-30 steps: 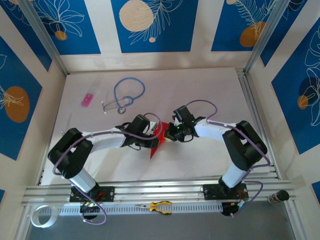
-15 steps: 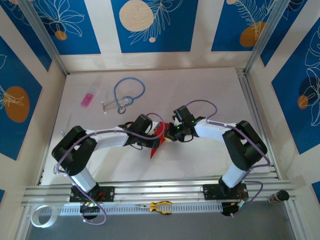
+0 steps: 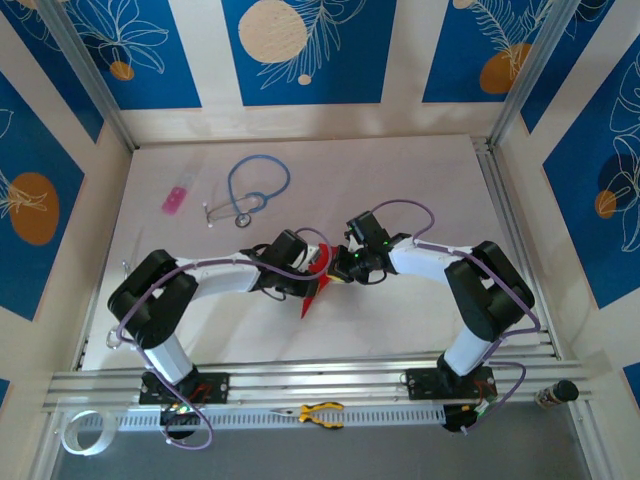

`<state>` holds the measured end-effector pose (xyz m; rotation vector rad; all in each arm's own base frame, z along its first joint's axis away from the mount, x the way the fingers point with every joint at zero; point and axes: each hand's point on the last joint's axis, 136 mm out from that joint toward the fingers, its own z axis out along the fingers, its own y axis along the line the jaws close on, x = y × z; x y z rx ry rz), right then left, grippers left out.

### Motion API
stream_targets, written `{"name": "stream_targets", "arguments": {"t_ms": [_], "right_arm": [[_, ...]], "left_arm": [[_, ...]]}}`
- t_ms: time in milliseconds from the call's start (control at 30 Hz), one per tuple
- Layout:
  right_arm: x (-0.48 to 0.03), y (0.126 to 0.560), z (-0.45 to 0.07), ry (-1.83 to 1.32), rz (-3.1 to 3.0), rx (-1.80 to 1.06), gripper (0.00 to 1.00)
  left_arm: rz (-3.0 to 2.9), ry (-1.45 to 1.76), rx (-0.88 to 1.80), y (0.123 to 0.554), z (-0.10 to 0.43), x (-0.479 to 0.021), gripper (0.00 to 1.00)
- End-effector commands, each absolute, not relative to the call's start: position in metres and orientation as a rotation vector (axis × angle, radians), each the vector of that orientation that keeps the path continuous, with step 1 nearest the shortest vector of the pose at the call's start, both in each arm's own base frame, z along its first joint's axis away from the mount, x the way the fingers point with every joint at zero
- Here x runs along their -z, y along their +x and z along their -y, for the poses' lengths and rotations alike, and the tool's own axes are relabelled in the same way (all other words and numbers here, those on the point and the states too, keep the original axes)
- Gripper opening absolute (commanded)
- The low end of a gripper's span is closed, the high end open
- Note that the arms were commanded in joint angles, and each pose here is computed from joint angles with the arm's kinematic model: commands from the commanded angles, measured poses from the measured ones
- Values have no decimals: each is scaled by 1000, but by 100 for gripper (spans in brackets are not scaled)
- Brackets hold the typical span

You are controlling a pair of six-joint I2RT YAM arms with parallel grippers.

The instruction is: Fold a paper plane with a square sheet of paper (pick it up from the middle)

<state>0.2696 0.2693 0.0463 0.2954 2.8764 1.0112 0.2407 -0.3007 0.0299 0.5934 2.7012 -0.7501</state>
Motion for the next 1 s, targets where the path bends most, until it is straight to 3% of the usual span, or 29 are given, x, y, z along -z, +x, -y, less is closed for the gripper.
{"name": "stream_targets", "arguments": {"t_ms": [0,133,233,500,967], "right_arm": [[-55,269,-269,254,-2866,-1040,13],[-65,269,-256,247,-2823,-992,26],[-68,269,-239,281,-2795,-966,30],[-69,263,-207,384,-2752,-982,31],[-64,259,-200,397,-2759,-1031,32]], "left_arm": [[-2700,549,677,247,297,-38,10],[-2710,431,546,258,280,-42,10],[-2726,363,441,265,270,-43,10],[-2766,265,339,275,264,-42,9],[-2824,127,230,278,255,-33,12]]}}
